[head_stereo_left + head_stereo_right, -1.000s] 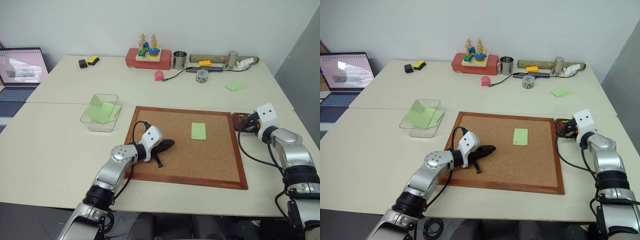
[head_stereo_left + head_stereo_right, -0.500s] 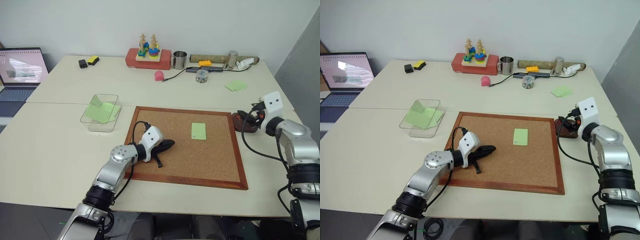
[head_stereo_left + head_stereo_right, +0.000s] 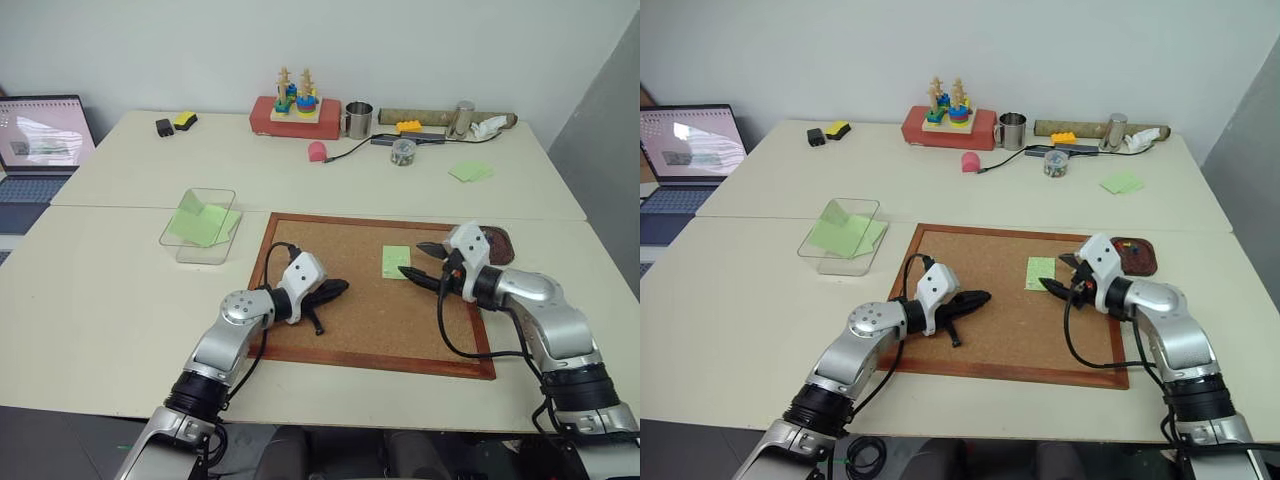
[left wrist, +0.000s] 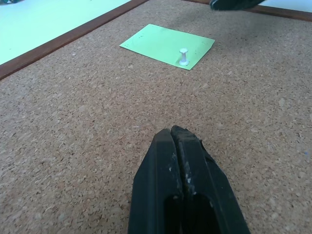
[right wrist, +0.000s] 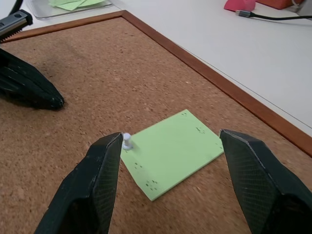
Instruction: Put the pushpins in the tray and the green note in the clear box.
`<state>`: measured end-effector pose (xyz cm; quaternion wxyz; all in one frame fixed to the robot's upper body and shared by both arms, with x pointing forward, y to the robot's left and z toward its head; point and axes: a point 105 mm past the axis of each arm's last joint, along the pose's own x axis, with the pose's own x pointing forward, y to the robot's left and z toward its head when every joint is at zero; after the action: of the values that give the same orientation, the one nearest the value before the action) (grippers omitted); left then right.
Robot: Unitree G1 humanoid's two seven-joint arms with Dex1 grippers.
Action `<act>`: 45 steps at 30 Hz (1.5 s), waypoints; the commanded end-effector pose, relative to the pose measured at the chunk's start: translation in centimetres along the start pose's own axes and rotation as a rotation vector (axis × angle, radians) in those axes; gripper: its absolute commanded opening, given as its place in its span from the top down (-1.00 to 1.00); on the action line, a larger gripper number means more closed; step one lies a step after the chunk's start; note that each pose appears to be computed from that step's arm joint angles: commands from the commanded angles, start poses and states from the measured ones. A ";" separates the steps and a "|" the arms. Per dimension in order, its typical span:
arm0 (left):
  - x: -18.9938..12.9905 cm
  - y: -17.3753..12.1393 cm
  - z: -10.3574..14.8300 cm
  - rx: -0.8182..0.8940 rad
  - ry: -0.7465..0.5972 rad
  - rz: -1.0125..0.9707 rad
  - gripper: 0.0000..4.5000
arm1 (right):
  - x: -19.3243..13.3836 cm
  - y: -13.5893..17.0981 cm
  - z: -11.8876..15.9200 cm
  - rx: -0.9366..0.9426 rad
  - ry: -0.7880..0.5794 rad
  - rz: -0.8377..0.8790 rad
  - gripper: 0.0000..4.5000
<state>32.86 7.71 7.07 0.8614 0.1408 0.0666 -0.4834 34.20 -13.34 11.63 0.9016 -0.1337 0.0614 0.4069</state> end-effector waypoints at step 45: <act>-1.3 2.2 3.2 -0.169 -0.148 0.074 0.66 | 0.6 2.1 6.7 -0.437 -0.159 0.166 1.00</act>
<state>33.78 8.47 8.09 0.8826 0.0990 0.0630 -0.4552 33.57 -10.16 15.43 0.8365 -0.2506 -0.0434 0.4854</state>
